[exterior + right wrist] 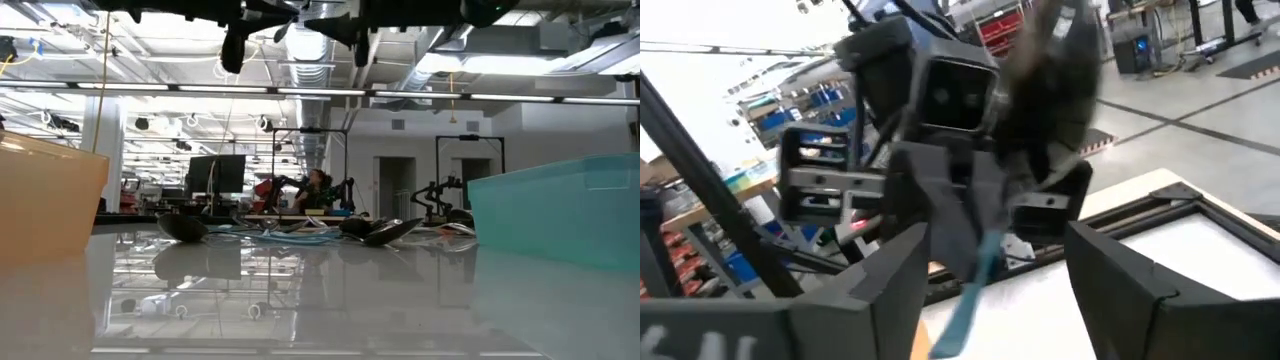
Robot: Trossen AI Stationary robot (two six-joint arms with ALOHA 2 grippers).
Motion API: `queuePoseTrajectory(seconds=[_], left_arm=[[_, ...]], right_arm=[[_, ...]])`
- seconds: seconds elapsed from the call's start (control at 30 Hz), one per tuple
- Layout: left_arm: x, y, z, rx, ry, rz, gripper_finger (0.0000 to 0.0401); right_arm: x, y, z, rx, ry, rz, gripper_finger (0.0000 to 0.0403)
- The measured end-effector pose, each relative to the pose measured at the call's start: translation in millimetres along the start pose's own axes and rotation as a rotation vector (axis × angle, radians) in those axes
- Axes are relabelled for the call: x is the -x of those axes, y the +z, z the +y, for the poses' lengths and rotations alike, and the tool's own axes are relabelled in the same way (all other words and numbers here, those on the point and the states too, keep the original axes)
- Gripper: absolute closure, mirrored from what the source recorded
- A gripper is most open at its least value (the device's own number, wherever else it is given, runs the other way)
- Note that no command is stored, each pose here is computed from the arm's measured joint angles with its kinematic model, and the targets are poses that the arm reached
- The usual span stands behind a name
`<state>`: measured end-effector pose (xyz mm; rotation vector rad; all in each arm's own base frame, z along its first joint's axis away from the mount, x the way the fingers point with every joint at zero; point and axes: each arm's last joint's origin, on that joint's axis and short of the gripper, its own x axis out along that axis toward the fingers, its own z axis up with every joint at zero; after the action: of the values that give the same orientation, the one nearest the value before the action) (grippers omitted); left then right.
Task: Sort silverware by color (type)
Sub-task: Put the blue spoon into the orange bin
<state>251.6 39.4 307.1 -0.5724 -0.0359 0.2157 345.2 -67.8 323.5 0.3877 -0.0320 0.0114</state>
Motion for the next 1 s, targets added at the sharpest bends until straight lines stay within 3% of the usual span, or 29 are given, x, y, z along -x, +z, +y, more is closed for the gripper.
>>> queuePoseTrajectory(seconds=[0.17, 0.47, 0.6, 0.83, 1.0], left_arm=[[0.1, 0.6, -1.5, -0.011, -0.011, -0.009, 0.0401], [0.1, 0.3, -1.9, -0.012, -0.025, 0.0, 0.0401], [0.1, 0.3, -1.8, -0.013, -0.024, 0.0, 0.0401], [0.0, -0.6, -1.0, -0.017, -0.015, 0.008, 0.0401], [-0.2, -1.0, -0.8, -0.014, -0.012, 0.009, 0.0401]], right_arm=[[-9.2, 1.0, -5.9, -0.004, 0.009, 0.02, 0.0134], [-17.9, 9.6, -3.5, 0.007, 0.04, 0.003, 0.0141], [-17.4, 9.9, -3.8, 0.005, 0.056, 0.014, 0.0195], [-16.4, 6.4, -8.3, -0.007, 0.057, 0.068, 0.0373], [-16.2, 5.7, -8.8, -0.016, 0.053, 0.079, 0.0388]])
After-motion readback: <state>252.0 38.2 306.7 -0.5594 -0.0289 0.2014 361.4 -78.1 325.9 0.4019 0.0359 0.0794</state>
